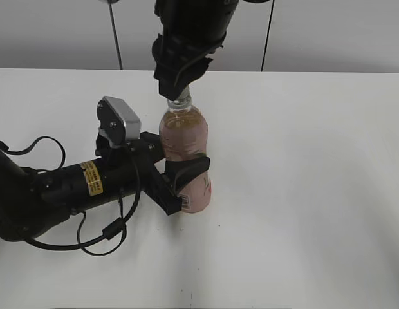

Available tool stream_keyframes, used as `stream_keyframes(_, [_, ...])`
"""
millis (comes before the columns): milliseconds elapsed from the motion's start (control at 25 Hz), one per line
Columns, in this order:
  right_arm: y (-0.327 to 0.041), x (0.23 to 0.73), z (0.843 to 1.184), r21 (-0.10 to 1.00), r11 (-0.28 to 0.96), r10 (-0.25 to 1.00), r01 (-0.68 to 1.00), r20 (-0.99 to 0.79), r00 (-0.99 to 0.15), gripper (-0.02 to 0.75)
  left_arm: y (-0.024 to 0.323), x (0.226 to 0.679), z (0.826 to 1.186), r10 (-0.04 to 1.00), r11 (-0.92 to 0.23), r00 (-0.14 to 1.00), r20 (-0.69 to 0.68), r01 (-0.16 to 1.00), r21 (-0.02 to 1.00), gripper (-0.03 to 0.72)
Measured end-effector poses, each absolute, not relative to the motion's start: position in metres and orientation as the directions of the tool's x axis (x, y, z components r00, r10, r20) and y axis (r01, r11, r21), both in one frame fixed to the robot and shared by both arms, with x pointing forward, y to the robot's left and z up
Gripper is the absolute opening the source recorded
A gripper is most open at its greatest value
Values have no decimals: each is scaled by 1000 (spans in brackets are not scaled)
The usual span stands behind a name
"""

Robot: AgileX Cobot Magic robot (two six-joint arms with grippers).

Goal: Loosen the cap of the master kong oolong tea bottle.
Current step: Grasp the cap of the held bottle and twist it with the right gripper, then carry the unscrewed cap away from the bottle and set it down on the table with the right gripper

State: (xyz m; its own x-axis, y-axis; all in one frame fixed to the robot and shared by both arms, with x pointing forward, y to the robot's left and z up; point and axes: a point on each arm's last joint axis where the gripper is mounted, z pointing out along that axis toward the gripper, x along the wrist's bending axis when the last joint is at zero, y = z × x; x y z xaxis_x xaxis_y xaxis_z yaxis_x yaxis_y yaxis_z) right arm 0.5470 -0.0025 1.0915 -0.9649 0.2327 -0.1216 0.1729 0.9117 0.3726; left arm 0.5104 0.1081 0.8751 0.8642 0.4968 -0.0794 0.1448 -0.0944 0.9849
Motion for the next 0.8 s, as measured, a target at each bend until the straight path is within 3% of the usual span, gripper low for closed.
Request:
stream_keyframes(200, [-9, 540, 1112, 422, 878, 298, 226, -112, -948, 269, 108, 510, 875, 497, -94, 864, -79, 145, 985, 382])
stream_keyframes(480, [-58, 567, 1124, 456, 675, 650, 580, 5, -760, 269, 108, 510, 875, 497, -95, 864, -79, 145, 985, 382])
stream_keyframes(640, [-108, 579, 1114, 402, 568, 776, 718, 29, -630, 269, 108, 510, 875, 497, -95, 864, -79, 145, 985, 382])
stream_keyframes(800, [-149, 566, 1072, 244, 527, 830, 814, 57, -554, 269, 108, 510, 875, 497, -95, 864, -79, 145, 985, 382])
